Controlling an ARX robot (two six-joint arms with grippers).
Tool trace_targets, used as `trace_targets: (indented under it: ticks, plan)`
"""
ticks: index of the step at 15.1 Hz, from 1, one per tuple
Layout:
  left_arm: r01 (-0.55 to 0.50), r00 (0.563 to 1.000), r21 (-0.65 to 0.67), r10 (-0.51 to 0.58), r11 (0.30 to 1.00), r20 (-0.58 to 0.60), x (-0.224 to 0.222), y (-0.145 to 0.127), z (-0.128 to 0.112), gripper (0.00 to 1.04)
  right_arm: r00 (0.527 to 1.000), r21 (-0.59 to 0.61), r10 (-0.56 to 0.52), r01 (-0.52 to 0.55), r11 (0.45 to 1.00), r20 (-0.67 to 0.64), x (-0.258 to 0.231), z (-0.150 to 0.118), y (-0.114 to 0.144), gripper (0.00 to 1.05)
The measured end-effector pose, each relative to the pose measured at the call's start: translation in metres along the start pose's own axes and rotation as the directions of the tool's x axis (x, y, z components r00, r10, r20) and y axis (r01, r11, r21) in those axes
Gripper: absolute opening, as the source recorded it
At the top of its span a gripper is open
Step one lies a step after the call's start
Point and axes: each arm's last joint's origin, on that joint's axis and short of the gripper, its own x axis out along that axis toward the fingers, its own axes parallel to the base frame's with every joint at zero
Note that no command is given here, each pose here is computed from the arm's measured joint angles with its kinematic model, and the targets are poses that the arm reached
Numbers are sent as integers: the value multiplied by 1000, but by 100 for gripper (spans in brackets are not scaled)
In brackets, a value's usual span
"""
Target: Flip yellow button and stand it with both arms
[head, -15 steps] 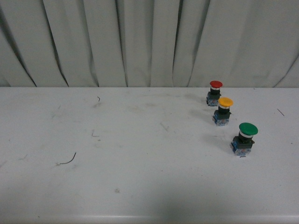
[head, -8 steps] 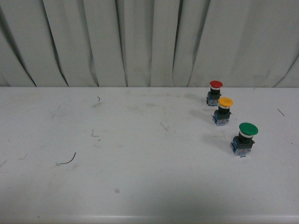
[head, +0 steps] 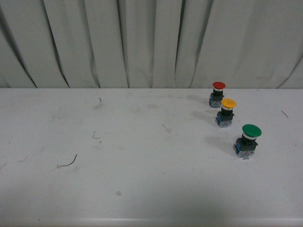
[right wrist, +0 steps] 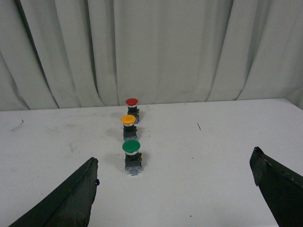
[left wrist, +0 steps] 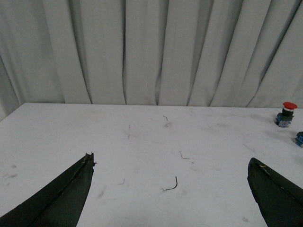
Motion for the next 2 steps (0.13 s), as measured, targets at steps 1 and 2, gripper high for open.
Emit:
trace_targets:
  ticks: [1, 2]
  plan:
    - [0, 1000, 0, 0, 1000, 0, 0, 0, 0, 98, 1000, 0, 0, 0, 1000, 0, 0, 0, 0, 98]
    - [0, 1000, 0, 0, 1000, 0, 0, 0, 0, 98, 1000, 0, 0, 0, 1000, 0, 0, 0, 0, 98]
